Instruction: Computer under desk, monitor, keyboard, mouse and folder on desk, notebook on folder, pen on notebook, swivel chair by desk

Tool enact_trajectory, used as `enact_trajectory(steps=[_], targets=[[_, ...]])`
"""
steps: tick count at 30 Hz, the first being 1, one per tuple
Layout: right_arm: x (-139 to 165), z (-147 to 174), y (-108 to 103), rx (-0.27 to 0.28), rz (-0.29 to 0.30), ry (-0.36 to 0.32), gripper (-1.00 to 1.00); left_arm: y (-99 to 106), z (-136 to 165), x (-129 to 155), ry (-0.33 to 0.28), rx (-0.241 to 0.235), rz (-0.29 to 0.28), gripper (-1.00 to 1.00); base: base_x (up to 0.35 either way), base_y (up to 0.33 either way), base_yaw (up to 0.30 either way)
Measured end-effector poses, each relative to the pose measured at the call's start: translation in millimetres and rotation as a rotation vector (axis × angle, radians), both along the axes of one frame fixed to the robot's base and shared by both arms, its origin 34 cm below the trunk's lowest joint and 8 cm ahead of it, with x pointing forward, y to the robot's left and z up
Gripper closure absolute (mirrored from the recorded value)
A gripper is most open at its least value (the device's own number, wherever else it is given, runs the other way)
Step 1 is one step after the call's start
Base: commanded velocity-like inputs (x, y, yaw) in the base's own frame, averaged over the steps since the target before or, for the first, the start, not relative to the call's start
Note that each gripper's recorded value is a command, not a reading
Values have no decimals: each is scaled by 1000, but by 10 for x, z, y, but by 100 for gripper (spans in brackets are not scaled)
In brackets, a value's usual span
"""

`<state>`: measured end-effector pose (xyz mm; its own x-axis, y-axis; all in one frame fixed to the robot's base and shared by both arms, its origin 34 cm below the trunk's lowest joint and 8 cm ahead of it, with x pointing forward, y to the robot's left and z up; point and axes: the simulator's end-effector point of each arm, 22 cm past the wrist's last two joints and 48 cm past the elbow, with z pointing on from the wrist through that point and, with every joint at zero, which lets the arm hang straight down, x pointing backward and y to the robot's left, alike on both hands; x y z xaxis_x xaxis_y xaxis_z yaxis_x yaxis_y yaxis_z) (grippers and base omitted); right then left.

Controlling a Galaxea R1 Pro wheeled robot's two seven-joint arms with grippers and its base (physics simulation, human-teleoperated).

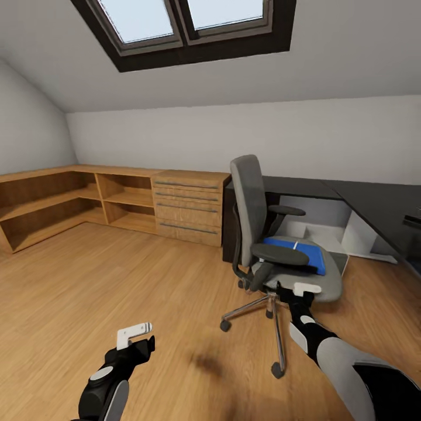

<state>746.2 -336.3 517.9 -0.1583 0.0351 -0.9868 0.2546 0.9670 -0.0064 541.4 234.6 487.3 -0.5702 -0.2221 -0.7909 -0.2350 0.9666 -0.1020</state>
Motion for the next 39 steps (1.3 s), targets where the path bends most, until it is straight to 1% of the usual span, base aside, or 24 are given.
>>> enact_trajectory(steps=[7, 12, 15, 19, 20, 22, 24, 25, 26, 27, 28, 31, 34, 35, 36, 38, 39], targets=[[-1, 38, -28, -1, -3, -6, -100, -3, 22, 1, -5, -1, 0, -100, 0, 0, -263], [-17, 63, -166, -7, -20, -7, -100, 1, 37, 2, -8, -2, 1, -100, 0, 0, -269], [-23, 66, -193, -2, -26, -7, -100, 0, 44, 2, -10, -3, 1, -100, 0, 0, -274], [-37, 59, -232, 22, -45, -9, -100, 0, 50, 3, -11, -3, 1, -100, 0, 0, -265], [-56, 31, -270, 76, -73, -13, -100, 6, 50, 2, -11, -2, 2, -100, 0, 0, -145], [-77, -8, -297, 148, -102, -20, -100, 23, 55, 3, -12, -1, 5, -100, 0, 0, -84], [-90, -30, -308, 192, -119, -25, -100, 47, 55, 2, -12, -2, 11, -100, 0, 0, -49], [-101, -52, -316, 236, -136, -31, -100, 81, 56, 1, -12, -2, 19, -100, 0, 0, -30], [-107, -62, -317, 258, -144, -34, -100, 104, 57, 0, -13, -2, 24, -100, 0, 0, -20], [-116, -79, -321, 297, -158, -41, -100, 145, 59, -2, -13, -4, 34, -100, 0, 0, -16], [-119, -87, -323, 315, -165, -43, -100, 169, 61, -3, -14, -4, 40, -100, 0, 0, -10], [-155, -163, -383, 430, -221, -46, -100, 297, 106, -3, -23, -4, 69, -100, 0, 0, -4], [-178, -239, -393, 494, -249, -29, -100, 340, 120, -4, -26, -5, 79, -100, 0, 0, -2], [-188, -288, -393, 541, -268, -16, -100, 357, 125, -5, -27, -5, 83, -100, 0, 0, 0], [-188, -301, -392, 565, -276, -12, -100, 363, 127, -5, -28, -5, 84, -100, 0, 0, 0], [-146, -253, -398, 643, -300, -26, -100, 378, 132, -6, -29, -5, 88, -100, 0, 0, 0], [-132, -230, -401, 659, -304, -34, -100, 380, 134, -5, -29, -5, 88, -100, 0, 0, 0]])
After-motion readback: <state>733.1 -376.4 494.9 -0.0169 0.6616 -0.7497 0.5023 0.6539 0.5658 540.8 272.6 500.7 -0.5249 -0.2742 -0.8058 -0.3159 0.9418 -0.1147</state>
